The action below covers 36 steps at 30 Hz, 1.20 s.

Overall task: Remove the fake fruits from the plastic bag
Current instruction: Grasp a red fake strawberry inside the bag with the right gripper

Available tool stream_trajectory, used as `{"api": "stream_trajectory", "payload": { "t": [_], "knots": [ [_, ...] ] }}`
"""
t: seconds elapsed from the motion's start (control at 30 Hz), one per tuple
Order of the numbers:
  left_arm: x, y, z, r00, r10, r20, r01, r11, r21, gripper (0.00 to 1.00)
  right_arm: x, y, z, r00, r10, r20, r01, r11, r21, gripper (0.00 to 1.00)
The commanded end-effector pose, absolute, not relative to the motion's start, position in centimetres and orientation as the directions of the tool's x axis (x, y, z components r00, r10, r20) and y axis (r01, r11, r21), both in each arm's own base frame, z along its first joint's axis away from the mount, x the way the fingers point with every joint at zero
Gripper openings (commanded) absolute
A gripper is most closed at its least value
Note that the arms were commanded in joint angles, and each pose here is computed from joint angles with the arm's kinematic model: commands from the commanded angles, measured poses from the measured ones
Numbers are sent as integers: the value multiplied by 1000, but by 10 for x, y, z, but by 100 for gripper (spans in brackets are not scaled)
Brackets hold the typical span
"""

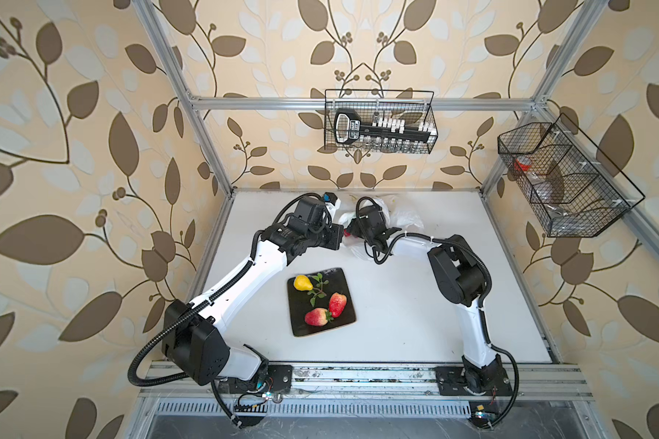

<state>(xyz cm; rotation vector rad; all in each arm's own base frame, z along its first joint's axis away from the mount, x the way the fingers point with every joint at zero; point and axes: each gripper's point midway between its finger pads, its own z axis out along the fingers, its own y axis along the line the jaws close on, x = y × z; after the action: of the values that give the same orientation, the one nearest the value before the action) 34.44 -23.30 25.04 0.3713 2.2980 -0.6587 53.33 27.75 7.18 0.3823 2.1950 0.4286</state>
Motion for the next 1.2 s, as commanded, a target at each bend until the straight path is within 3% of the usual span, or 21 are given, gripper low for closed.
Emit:
{"api": "stream_trajectory", "payload": {
  "t": [0.0,0.43,0.77,1.17],
  "knots": [
    [330,-238,265,-681,94,-726,493,793,-359,0,546,271,61,-578,438,-689,188,892,411,88],
    [331,-229,260,-682,82,-727,458,823,-336,0,553,272,27,-615,408,-675,215,910,354,72],
    [345,-213,254,-679,19,-734,355,883,-306,0,544,277,77,-587,387,-711,116,909,400,52],
    [356,-214,247,-680,-27,-733,312,894,-322,0,483,281,123,-648,332,-686,-102,854,509,51]
  ]
}}
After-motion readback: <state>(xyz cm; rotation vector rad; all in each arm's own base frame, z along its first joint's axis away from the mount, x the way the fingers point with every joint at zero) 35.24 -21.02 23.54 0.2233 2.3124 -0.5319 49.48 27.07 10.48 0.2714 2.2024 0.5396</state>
